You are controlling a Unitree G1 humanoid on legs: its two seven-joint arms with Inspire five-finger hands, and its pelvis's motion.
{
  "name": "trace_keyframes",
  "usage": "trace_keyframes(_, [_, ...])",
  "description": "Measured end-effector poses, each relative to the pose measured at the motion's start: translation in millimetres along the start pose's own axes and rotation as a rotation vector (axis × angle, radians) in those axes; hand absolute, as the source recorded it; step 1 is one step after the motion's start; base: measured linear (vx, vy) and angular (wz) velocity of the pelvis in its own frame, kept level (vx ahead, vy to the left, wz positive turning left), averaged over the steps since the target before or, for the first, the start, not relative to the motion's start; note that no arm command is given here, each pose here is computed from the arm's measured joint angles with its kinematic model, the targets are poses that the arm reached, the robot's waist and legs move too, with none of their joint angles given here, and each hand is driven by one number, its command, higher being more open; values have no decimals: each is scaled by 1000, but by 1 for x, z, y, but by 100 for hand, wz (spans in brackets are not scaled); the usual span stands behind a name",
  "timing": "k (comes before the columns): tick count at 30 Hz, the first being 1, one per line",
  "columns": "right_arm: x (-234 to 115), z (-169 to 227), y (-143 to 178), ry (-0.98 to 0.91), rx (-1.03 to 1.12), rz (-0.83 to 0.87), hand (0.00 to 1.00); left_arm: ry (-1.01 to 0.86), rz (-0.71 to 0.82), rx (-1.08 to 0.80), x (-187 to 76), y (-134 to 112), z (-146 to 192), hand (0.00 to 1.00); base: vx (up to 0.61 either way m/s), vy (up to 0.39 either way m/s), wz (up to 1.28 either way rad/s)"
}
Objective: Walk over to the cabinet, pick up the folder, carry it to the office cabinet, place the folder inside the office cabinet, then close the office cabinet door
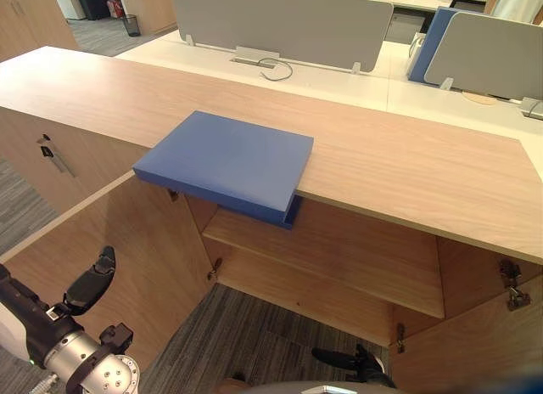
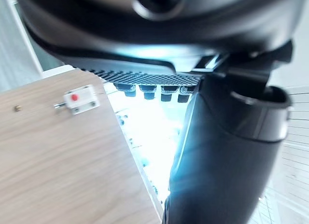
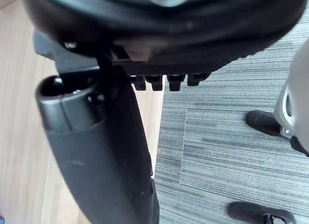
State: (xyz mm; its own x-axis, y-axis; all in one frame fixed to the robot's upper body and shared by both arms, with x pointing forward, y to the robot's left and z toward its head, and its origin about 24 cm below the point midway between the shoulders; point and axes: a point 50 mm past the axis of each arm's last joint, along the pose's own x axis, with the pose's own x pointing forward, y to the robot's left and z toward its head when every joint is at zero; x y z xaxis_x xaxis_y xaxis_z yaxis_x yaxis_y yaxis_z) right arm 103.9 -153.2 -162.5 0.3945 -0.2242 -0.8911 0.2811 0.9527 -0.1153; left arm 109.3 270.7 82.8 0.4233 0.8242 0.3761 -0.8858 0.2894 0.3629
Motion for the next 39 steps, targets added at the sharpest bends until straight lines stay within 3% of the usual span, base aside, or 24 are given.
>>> trace_keyframes(5, [0,-3,-3,4,3,-17,100,-128,0,176,1,-5,10,100,13,-3,-5])
trace_keyframes(13, [1,-5,-11,5,29,-38,100,-355,-141,351,4,-20,24,100,-3,-8,-15])
trace_keyframes(20, [3,-10,-27,27,47,-79,100,-398,-209,457,7,-21,15,100,-35,6,-4])
trace_keyframes(39, [4,-12,-40,43,51,-111,100,-624,-231,527,23,-23,31,100,-27,4,-8])
